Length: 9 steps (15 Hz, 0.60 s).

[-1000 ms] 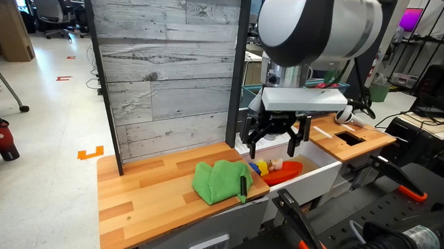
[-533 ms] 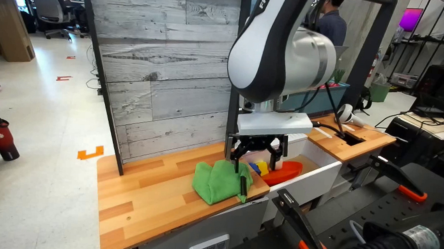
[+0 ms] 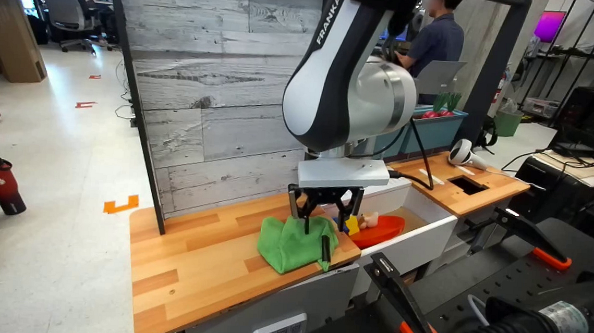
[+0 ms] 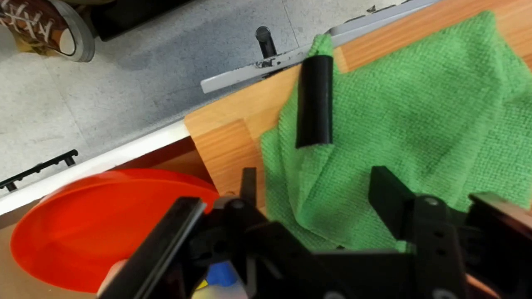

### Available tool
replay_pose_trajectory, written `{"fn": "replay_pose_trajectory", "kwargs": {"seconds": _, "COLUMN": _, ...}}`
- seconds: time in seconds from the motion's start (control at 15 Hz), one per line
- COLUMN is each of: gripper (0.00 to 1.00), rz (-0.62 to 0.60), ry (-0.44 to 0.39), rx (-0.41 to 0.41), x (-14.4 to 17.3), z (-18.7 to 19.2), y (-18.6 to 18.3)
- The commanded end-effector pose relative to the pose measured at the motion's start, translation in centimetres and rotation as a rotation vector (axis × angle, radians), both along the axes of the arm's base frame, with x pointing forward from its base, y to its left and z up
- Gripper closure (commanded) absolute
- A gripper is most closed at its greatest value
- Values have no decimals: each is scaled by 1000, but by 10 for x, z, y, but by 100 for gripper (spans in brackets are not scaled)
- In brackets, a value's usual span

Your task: Pick up the green cloth and put it back down

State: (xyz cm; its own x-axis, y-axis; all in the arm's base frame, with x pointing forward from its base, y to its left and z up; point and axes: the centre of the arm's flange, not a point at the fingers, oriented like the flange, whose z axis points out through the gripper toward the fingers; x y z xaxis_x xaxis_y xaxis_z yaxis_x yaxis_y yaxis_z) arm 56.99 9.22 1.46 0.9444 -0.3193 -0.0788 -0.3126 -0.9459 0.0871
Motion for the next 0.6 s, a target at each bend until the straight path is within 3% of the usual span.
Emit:
{"fn": "replay_pose_trajectory", "kwargs": {"seconds": 0.0, "gripper": 60, "rz": -18, "ry": 9, "rx": -6, "x": 11, "z": -7, "y": 4}}
{"fn": "replay_pose_trajectory", "kwargs": {"seconds": 0.33, "gripper": 97, "rz": -10, "ry": 8, "rx": 3, "x": 6, "z": -2, "y": 4}}
{"fn": "replay_pose_trajectory", "kwargs": {"seconds": 0.53, "gripper": 100, "rz": -4, "ry": 4, "rx": 11, "x": 0, "z": 7, "y": 4}}
